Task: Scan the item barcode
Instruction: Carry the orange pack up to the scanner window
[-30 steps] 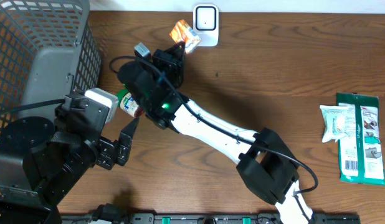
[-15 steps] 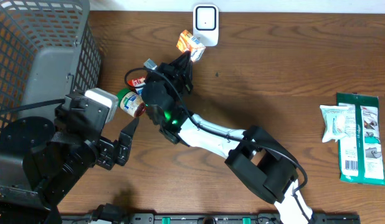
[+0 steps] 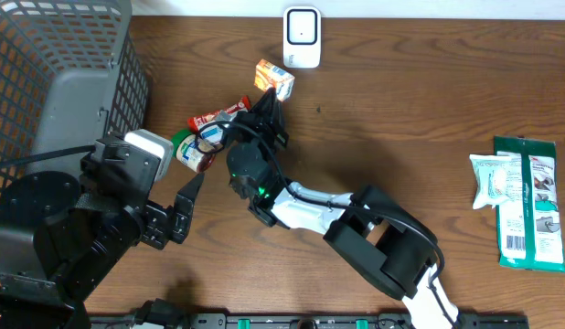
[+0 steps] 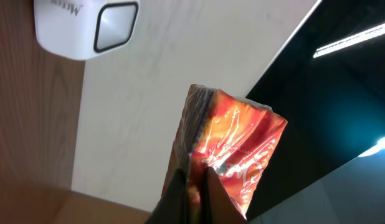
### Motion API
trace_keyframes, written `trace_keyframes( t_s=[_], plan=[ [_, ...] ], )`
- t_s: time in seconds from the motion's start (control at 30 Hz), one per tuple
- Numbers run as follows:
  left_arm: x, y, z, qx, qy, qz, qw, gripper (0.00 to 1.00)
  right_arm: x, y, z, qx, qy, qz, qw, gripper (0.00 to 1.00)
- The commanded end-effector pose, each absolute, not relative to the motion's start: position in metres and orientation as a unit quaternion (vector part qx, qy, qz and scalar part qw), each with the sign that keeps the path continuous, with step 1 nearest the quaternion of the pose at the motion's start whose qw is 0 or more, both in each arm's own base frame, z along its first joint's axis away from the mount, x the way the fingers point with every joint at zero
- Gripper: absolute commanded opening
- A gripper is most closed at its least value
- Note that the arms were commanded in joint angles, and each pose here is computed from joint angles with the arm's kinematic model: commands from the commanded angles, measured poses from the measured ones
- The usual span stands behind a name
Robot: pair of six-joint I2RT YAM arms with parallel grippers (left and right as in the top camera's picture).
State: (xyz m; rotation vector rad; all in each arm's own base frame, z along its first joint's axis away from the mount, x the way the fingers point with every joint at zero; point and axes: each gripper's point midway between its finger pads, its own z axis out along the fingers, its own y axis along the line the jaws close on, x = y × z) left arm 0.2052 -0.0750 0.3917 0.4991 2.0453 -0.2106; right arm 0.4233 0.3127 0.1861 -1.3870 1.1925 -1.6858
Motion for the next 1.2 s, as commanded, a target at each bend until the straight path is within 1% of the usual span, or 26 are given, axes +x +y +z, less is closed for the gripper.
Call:
trace_keyframes(
  t_s=[0.0, 0.2, 0.3, 0.4, 0.57, 0.67, 0.8, 0.9, 0.97, 1.1, 1.17],
  plan=[
    [0.205, -0.073, 0.394, 0.200, 0.842, -0.083, 0.494, 0.86, 0.419, 0.326, 0.182, -0.561, 0.411, -0.650, 0.305, 0.01],
    [0.205, -0.073, 0.394, 0.200, 0.842, -0.083, 0.494, 0.86, 0.419, 0.326, 0.182, -0.559, 0.413, -0.650, 0.307, 0.01],
    [0.205, -0.073, 0.394, 0.200, 0.842, -0.083, 0.494, 0.86, 0.424, 0.311, 0.202, -0.476, 0.485, -0.628, 0.378, 0.01],
    [0.205, -0.073, 0.394, 0.200, 0.842, -0.083, 0.494, 0.86, 0.431, 0.278, 0.210, -0.385, 0.569, -0.610, 0.394, 0.01],
    [0.205, -0.073, 0.394, 0.200, 0.842, -0.083, 0.494, 0.86, 0.447, 0.230, 0.209, -0.279, 0.635, -0.596, 0.406, 0.01],
    [0.205, -0.073, 0.394, 0.200, 0.842, -0.083, 0.494, 0.86, 0.455, 0.216, 0.201, -0.254, 0.651, -0.588, 0.408, 0.01],
    [0.205, -0.073, 0.394, 0.200, 0.842, -0.083, 0.494, 0.86, 0.463, 0.216, 0.190, -0.244, 0.666, -0.553, 0.436, 0.01],
    [0.205, -0.073, 0.394, 0.200, 0.842, -0.083, 0.494, 0.86, 0.470, 0.224, 0.183, -0.270, 0.698, -0.470, 0.467, 0.01],
    [0.206, -0.073, 0.394, 0.200, 0.842, -0.083, 0.494, 0.86, 0.470, 0.233, 0.184, -0.280, 0.737, -0.374, 0.488, 0.01],
    [0.205, -0.073, 0.394, 0.200, 0.842, -0.083, 0.494, 0.86, 0.479, 0.216, 0.228, -0.196, 0.771, -0.254, 0.550, 0.01],
    [0.206, -0.073, 0.394, 0.200, 0.842, -0.083, 0.494, 0.86, 0.483, 0.219, 0.240, -0.186, 0.780, -0.184, 0.568, 0.01]
  ],
)
